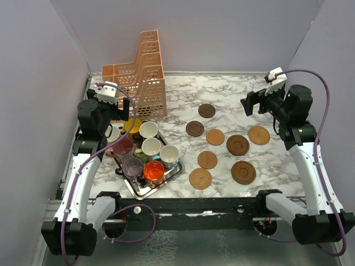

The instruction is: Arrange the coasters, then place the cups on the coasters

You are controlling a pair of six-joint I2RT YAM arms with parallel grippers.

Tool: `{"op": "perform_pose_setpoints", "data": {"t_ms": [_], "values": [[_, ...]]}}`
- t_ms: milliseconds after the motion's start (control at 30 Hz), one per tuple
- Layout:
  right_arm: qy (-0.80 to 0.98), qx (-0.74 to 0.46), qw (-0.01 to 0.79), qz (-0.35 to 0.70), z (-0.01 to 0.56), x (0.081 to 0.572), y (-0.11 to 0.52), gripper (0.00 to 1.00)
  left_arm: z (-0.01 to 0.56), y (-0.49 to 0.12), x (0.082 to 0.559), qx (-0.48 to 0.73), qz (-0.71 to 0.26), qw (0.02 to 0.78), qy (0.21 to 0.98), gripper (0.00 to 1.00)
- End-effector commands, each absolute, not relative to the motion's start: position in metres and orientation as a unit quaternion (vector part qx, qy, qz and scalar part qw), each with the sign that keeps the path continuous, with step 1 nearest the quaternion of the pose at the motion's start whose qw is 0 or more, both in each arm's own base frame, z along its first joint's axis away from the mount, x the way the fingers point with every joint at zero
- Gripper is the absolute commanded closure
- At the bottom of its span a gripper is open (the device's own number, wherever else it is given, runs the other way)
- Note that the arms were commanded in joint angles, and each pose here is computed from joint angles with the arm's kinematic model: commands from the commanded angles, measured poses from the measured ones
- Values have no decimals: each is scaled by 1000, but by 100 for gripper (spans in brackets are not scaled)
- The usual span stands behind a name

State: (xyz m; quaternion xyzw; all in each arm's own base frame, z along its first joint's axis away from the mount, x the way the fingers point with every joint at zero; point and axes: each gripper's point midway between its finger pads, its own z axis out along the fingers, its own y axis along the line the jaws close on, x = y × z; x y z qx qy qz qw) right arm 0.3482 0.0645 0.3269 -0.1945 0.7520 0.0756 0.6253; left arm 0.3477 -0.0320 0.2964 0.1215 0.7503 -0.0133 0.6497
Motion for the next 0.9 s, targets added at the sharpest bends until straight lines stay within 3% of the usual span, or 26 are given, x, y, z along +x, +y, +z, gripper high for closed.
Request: {"op": "perform_pose_setpoints", "data": {"t_ms": [0, 867], "values": [[751, -208, 621, 90, 331, 346, 71, 0, 304, -39, 345, 136, -24, 662, 737, 1], [771, -237, 586, 77, 321, 341, 68, 0, 288, -57, 337, 232, -36, 626, 743, 1]]}}
